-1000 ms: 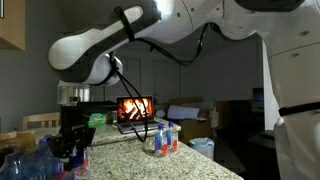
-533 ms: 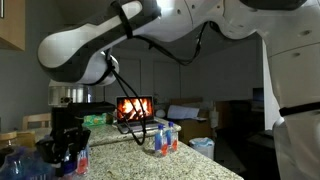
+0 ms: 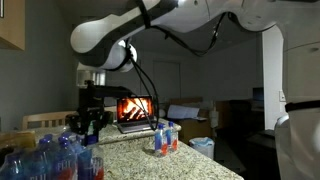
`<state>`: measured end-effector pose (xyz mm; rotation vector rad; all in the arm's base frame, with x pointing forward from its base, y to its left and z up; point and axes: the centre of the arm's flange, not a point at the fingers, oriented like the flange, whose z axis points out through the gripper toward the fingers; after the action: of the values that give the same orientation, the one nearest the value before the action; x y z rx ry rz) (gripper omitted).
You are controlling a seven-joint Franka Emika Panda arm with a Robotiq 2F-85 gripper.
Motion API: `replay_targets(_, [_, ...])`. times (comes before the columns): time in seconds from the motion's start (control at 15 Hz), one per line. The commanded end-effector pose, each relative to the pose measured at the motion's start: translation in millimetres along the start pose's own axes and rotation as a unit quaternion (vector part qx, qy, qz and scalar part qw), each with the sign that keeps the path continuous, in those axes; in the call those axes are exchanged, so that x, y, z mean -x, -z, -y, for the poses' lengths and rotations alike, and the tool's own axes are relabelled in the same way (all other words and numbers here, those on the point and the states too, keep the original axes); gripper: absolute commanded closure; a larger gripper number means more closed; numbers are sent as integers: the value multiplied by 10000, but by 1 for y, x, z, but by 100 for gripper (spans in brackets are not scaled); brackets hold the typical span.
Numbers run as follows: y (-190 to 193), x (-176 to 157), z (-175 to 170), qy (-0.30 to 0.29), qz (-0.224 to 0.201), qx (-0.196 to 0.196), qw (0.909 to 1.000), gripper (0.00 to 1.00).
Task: Move three bottles to the right
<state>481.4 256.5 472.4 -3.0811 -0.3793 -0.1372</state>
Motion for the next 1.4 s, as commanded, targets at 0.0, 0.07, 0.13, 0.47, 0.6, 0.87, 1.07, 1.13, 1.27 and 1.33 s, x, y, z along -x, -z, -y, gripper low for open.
replay_targets(0.0, [37, 51, -72, -949, -275, 70, 9951, 85])
replay_targets(0.07, [42, 62, -93, -1185, -341, 101, 9923, 85])
replay_targets(0.13, [47, 73, -114, -1417, -411, 147, 9889, 85])
replay_targets(0.47, [43, 73, -139, -1523, -344, 196, 9875, 65])
replay_targets(0.6, [42, 76, -135, -1520, -347, 206, 9876, 65])
replay_targets(0.87, [46, 70, -150, -1589, -398, 284, 9861, 85])
replay_targets(1.07, [49, 65, -163, -1645, -426, 280, 9851, 85])
replay_targets(1.13, [50, 64, -167, -1716, -473, 287, 9836, 85])
replay_targets(1.27, [55, 67, -174, -1815, -474, 215, 9820, 85])
replay_targets(1.33, [58, 71, -180, -1902, -511, 226, 9801, 85])
